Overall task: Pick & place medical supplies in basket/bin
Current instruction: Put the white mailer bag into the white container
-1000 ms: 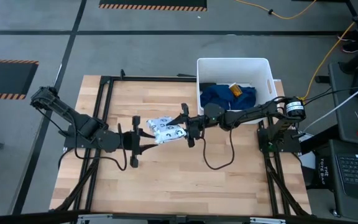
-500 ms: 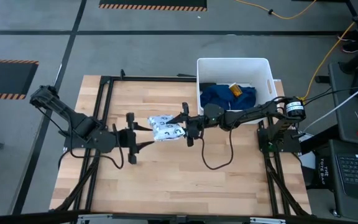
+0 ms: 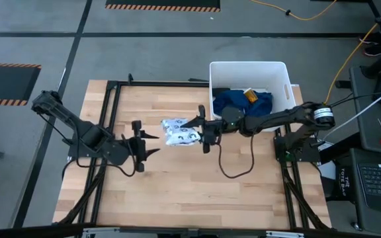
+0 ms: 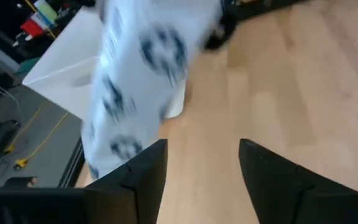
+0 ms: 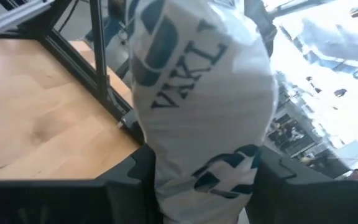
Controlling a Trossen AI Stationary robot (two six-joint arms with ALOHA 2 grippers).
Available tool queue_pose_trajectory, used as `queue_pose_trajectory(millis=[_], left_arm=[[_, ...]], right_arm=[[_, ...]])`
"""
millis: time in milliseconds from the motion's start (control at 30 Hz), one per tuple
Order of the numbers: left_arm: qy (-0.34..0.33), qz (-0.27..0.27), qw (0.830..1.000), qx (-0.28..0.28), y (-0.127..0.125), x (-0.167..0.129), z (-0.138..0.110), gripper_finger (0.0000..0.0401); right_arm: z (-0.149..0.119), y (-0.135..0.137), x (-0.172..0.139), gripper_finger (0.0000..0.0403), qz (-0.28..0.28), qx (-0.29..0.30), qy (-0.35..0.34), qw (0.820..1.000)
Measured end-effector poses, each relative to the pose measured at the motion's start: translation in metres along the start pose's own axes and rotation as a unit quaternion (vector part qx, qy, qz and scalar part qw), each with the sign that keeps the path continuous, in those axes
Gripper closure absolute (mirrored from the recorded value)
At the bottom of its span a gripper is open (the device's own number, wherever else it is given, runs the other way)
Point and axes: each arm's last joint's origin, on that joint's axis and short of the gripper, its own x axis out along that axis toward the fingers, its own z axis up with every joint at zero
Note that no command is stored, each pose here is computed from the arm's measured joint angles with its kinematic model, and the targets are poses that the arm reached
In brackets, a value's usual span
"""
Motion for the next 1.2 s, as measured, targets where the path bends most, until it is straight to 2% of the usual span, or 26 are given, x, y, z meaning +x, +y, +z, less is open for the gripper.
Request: queue_pose_trajectory(millis=[133, 400, 567, 700, 833, 1033, 1133, 1200], left_arm=[[0.009, 0.028, 0.999, 0.012, -0.006, 0.009, -0.018, 0.0219], [-0.022, 0.085, 0.996, -0.017, -0.008, 0.023, -0.044, 0.0265], [-0.029, 0.084, 0.995, -0.046, -0.003, 0.034, -0.063, 0.0306], [-0.049, 0.053, 0.996, -0.048, 0.004, 0.041, -0.072, 0.0344], [-0.079, 0.018, 0.996, -0.028, 0.011, 0.044, -0.073, 0.0375], [-0.102, 0.005, 0.995, 0.002, 0.019, 0.051, -0.076, 0.0399], [-0.108, 0.001, 0.994, 0.026, 0.023, 0.054, -0.077, 0.0398], [-0.106, 0.009, 0.994, 0.030, 0.026, 0.055, -0.078, 0.0398]], right_arm=[[0.011, -0.008, -0.013, 0.0244, 0.016, 0.010, 0.014, 1.000], [0.031, -0.024, -0.031, 0.0244, 0.003, 0.008, 0.000, 1.000], [0.040, -0.032, -0.040, 0.0244, -0.010, 0.004, -0.013, 1.000], [0.047, -0.037, -0.047, 0.0244, -0.022, 0.002, -0.013, 1.000], [0.051, -0.044, -0.057, 0.0244, -0.052, 0.001, 0.028, 0.998], [0.059, -0.055, -0.078, 0.0244, -0.106, -0.012, 0.092, 0.990], [0.061, -0.060, -0.087, 0.0244, -0.153, -0.026, 0.151, 0.976], [0.060, -0.063, -0.092, 0.0244, -0.193, -0.034, 0.198, 0.960]])
